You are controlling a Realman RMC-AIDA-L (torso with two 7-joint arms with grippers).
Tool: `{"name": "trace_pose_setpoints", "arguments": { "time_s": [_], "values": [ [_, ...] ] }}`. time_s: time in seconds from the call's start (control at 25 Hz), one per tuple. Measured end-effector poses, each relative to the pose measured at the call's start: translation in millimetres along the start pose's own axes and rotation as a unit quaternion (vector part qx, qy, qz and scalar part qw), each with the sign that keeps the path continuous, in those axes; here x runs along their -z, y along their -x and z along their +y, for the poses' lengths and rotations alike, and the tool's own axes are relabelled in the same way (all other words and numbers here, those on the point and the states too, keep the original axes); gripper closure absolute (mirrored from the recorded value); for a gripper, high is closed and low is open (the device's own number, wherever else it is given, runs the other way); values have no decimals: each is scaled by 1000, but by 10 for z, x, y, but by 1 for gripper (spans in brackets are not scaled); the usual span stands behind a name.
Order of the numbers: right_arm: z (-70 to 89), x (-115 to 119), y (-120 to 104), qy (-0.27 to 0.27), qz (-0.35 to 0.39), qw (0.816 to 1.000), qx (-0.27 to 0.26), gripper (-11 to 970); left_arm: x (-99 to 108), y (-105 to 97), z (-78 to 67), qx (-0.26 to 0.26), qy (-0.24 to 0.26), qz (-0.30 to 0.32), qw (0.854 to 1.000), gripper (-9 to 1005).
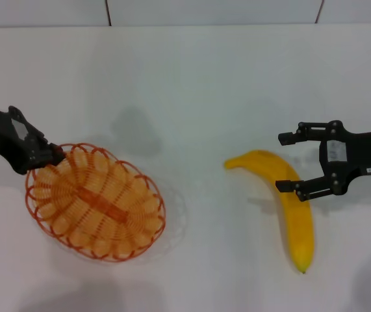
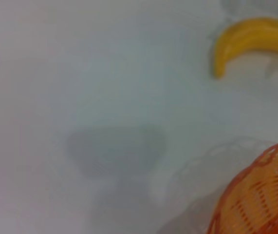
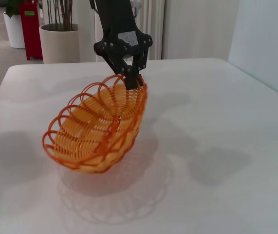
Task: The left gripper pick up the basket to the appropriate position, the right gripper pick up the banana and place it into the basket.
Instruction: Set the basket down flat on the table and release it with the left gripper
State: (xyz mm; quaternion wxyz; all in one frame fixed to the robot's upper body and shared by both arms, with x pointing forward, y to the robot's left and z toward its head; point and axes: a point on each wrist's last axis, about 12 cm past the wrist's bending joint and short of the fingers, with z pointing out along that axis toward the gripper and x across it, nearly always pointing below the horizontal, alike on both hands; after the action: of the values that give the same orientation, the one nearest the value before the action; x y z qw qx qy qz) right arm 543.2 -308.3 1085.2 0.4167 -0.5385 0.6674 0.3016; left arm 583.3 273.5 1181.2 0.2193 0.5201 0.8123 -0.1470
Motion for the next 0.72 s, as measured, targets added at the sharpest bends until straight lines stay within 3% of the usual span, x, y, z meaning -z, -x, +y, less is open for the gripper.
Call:
{"name": "trace_pose_setpoints", "arguments": {
  "time_s": [0.32,0.72],
  "values": [
    [-5,-2,3,-1,0,1000,0,63,-321,76,88,116,-3,0,993,942],
    [-16,-15,21,0,-1,1000,2,62,-596,173,56,182,-54,-27,982,941]
  ]
}}
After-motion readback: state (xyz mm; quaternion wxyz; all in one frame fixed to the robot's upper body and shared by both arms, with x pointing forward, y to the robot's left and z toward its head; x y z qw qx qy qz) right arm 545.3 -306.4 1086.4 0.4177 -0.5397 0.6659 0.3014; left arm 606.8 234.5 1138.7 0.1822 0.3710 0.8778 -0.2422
